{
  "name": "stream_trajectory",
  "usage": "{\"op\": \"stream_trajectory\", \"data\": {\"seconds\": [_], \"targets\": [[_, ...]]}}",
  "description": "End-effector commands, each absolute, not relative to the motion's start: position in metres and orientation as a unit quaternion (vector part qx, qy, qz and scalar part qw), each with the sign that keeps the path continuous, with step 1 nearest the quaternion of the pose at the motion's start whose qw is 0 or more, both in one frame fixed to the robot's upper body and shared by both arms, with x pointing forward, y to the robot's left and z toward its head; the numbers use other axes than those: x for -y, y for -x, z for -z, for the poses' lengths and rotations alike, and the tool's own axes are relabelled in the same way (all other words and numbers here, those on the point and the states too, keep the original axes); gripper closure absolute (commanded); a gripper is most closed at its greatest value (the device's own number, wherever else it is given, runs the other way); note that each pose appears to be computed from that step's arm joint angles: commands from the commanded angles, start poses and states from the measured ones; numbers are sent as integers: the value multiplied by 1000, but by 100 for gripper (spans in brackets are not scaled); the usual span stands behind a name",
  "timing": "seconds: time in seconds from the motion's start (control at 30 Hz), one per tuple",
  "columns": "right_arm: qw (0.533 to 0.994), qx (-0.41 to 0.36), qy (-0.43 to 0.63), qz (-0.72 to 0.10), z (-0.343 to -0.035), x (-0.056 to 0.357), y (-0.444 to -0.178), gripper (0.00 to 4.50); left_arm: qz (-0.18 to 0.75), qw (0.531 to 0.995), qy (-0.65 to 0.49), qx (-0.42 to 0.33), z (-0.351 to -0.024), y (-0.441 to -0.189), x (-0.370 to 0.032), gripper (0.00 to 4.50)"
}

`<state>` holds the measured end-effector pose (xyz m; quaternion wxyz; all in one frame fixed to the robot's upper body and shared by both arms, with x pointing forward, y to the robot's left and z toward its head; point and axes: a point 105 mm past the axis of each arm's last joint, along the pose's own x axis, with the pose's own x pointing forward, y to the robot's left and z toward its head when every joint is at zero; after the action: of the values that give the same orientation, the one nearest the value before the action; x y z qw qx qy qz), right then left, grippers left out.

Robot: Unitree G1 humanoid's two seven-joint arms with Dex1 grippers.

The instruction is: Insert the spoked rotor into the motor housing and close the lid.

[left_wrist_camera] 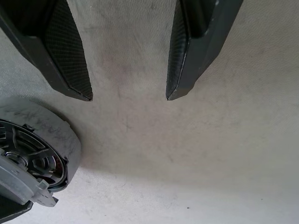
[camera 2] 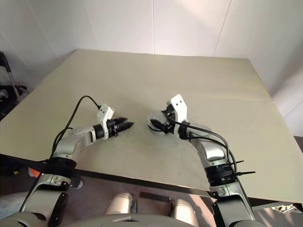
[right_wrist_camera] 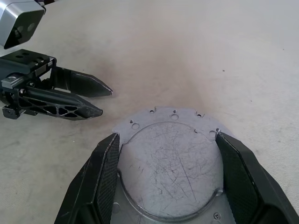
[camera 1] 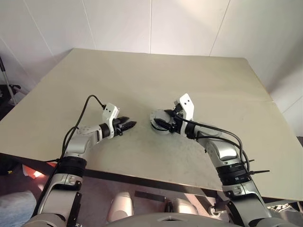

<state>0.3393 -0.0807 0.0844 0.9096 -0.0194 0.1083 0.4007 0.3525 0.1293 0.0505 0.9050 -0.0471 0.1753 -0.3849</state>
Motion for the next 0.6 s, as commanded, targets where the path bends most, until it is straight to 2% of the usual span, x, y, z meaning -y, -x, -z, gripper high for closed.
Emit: {"op": "stream_trajectory", "data": {"seconds": [0.03, 0.3, 0.6], "targets": [[914, -91, 49, -392, -89, 85, -344, 135, 393, 905, 38, -157, -61, -355, -126, 186], [918, -110, 58, -377, -79, 87, -348, 135, 394, 905, 35, -158, -62, -355, -127, 186], [908, -98, 41, -406, -89, 84, -339, 135, 392, 905, 35, -159, -61, -355, -128, 186]]}}
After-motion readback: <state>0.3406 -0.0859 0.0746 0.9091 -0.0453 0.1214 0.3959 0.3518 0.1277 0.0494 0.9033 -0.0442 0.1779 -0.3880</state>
